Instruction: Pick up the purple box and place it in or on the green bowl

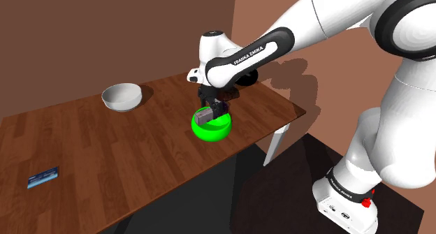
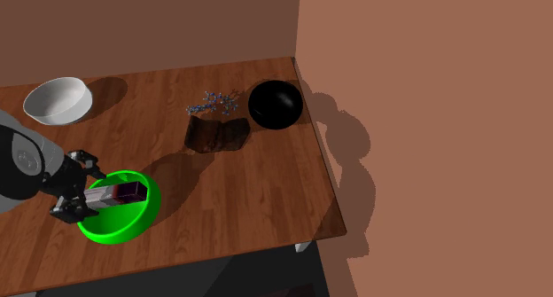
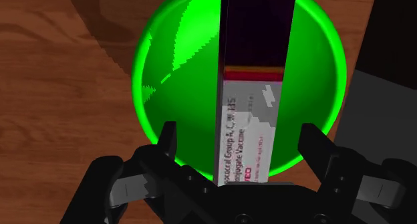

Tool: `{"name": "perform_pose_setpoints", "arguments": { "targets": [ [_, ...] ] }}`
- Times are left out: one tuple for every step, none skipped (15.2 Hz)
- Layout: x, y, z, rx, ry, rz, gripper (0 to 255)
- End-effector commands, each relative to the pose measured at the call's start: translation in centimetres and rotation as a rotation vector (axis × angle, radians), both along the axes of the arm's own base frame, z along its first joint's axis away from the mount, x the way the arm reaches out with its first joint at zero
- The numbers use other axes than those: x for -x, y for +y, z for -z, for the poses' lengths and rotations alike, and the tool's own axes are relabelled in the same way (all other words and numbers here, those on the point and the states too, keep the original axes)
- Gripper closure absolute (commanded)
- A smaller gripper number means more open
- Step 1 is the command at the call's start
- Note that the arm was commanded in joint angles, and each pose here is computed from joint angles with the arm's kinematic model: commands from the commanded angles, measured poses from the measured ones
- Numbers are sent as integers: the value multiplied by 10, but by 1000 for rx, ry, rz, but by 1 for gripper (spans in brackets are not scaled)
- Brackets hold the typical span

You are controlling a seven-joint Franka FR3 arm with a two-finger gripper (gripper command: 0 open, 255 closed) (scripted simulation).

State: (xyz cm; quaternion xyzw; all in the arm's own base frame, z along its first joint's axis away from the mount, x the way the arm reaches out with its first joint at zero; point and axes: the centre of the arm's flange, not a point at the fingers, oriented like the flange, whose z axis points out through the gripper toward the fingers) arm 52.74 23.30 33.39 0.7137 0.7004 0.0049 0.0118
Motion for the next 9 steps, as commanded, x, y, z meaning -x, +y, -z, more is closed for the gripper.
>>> {"name": "perform_pose_setpoints", "arguments": {
  "targets": [
    [3,0,-23,0,1,0,0],
    [3,1,-34,0,1,0,0],
    [3,1,-34,0,1,0,0],
    [3,1,-34,0,1,0,0],
    [3,1,-34,0,1,0,0],
    [3,1,-34,0,1,0,0],
    [3,1,-34,0,1,0,0],
    [3,1,-34,0,1,0,0],
    [3,1,-34,0,1,0,0]
  ]
}}
